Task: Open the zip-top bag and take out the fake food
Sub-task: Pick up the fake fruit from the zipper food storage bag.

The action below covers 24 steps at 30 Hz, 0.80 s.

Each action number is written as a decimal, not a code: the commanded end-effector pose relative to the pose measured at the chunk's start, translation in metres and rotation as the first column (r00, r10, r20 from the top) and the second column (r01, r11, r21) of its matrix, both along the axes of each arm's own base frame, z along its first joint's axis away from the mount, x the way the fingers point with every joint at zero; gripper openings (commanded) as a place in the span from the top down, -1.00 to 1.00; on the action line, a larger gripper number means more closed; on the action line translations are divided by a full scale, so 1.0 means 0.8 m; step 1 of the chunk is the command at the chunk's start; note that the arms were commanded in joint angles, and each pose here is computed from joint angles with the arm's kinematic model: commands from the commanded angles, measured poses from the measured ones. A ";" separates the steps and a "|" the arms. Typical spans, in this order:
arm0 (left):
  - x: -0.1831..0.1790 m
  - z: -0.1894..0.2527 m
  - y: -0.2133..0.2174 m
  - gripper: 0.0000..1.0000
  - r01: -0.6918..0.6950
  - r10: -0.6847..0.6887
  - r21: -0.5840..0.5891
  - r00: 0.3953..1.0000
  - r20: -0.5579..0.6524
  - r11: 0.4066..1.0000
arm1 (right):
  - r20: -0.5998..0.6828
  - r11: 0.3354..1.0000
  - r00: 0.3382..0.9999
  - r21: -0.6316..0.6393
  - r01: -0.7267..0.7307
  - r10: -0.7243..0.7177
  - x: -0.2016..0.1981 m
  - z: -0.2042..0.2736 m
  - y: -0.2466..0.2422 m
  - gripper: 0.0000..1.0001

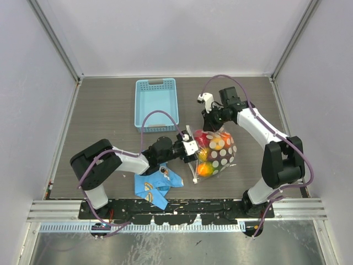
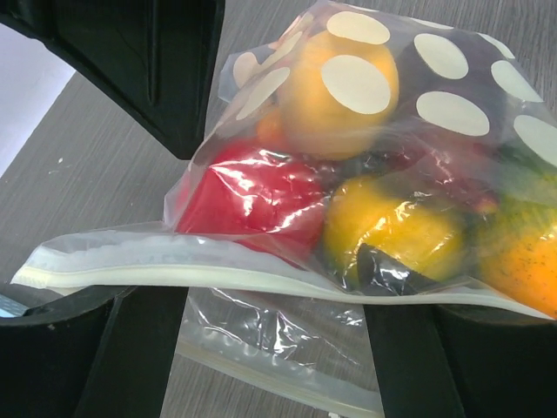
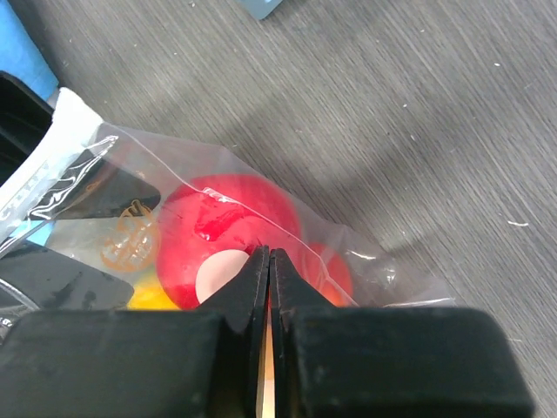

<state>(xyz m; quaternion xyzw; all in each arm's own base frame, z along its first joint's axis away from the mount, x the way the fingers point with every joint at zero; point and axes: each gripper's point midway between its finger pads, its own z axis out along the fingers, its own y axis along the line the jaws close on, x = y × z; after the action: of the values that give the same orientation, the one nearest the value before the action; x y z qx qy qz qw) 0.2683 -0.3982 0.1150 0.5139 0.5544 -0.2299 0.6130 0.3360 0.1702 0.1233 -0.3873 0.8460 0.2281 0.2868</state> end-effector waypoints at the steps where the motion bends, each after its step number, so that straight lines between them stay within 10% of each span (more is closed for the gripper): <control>1: 0.009 0.022 -0.002 -0.57 -0.007 0.008 -0.071 1.000 0.022 0.997 | 0.000 0.997 0.997 0.005 -0.074 0.074 -0.011 -0.002 0.012 0.87; 17: 0.002 -0.010 0.005 -0.69 -0.008 0.005 -0.046 0.998 -0.063 0.999 | -0.064 0.981 0.980 0.052 -0.186 0.189 -0.047 -0.010 0.032 0.88; 24: -0.007 -0.015 0.016 -0.70 -0.027 0.020 -0.068 0.994 -0.111 0.997 | 0.047 0.963 0.979 0.180 -0.202 0.197 -0.046 0.054 0.018 0.45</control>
<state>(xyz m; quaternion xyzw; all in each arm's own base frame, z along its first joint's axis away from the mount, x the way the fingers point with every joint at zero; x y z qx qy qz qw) 0.2646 -0.3860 0.0873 0.4969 0.5934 -0.2475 0.5828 0.3015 0.1854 0.1132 -0.4319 0.8203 0.2868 0.2415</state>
